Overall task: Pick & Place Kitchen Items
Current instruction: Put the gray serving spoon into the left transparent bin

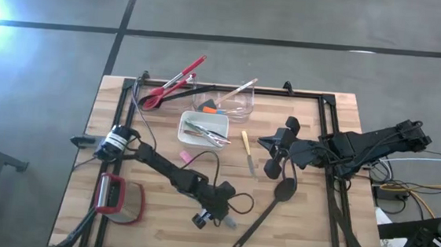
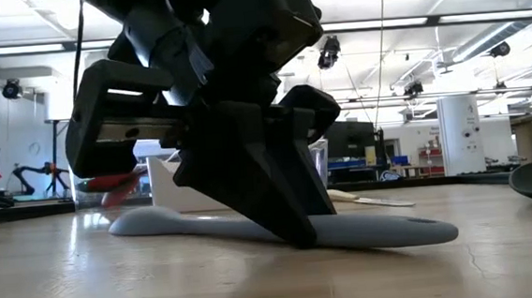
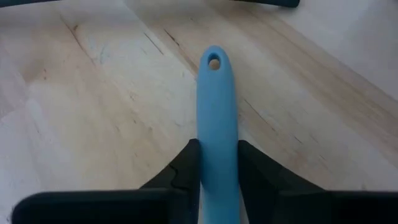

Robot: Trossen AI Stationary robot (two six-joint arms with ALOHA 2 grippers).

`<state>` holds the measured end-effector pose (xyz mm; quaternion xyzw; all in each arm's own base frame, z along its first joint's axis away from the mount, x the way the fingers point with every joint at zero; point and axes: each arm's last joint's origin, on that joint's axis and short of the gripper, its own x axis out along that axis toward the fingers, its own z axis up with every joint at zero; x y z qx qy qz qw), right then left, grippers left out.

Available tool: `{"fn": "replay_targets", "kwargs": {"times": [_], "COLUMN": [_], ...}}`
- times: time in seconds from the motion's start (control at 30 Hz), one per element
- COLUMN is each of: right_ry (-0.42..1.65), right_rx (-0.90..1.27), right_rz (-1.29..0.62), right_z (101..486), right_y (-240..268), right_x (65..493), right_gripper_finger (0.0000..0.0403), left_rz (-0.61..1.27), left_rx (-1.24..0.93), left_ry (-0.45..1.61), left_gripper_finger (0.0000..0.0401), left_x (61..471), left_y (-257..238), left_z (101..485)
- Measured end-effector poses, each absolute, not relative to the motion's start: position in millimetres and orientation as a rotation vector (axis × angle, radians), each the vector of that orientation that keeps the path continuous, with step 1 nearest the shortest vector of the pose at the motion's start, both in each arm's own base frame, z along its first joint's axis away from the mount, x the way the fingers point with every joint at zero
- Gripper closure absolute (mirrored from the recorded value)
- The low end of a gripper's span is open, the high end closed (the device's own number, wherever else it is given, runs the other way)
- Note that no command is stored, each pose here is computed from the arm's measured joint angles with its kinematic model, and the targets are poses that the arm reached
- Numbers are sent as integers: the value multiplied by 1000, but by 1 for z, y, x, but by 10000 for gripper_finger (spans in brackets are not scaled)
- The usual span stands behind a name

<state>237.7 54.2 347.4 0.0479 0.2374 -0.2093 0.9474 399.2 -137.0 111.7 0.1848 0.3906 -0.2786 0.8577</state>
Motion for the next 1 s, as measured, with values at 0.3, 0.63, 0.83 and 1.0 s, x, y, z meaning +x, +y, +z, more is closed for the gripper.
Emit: {"fn": "replay_targets", "kwargs": {"times": [0.3,0.63,0.83,1.0], "right_ry": [483,483,483,484], "right_rx": [97,102,103,103], "right_rz": [-426,-425,-418,-418], "right_z": [347,347,347,347], "right_y": [54,54,55,55], "right_x": [238,238,238,238], "right_gripper_finger": [374,374,374,374], "left_rz": [-584,-402,-246,49], "left_rx": [310,368,397,470], "left_ry": [828,954,833,775], "left_gripper_finger": [321,321,321,321], "left_x": [398,387,363,325], "left_y": [-135,-121,-83,-28], "left_z": [133,214,273,310]}}
